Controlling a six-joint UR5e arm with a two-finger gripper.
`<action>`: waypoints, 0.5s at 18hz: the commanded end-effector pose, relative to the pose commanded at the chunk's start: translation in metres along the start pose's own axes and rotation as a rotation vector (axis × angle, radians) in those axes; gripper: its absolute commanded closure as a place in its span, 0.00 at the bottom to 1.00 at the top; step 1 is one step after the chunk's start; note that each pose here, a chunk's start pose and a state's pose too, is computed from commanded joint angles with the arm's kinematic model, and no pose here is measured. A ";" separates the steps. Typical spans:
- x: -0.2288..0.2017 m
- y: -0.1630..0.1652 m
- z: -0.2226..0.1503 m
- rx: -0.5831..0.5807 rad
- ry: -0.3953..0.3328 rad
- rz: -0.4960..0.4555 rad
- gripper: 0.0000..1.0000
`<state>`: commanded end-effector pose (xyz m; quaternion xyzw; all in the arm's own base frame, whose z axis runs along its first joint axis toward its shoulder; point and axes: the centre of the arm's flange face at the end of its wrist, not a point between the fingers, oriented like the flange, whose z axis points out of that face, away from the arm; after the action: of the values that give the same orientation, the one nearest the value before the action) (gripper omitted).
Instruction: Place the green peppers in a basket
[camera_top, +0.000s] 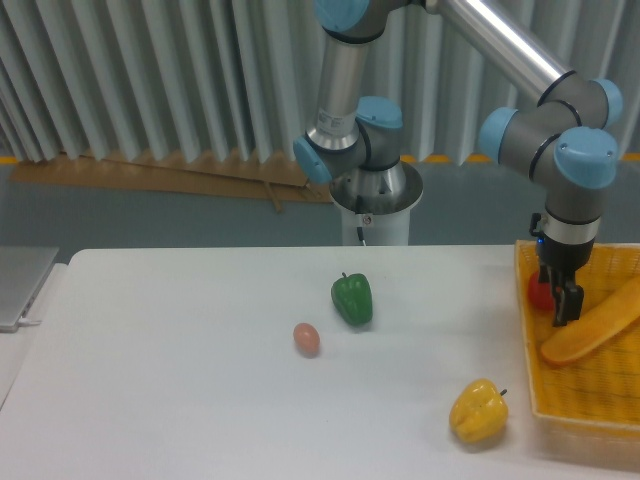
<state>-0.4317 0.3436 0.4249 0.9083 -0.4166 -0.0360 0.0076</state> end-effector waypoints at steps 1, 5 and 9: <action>0.000 -0.001 0.001 0.000 0.000 0.001 0.00; 0.000 -0.001 0.000 0.003 -0.001 0.000 0.00; 0.000 -0.001 -0.001 0.001 -0.002 0.000 0.00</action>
<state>-0.4308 0.3442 0.4258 0.9083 -0.4166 -0.0368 0.0068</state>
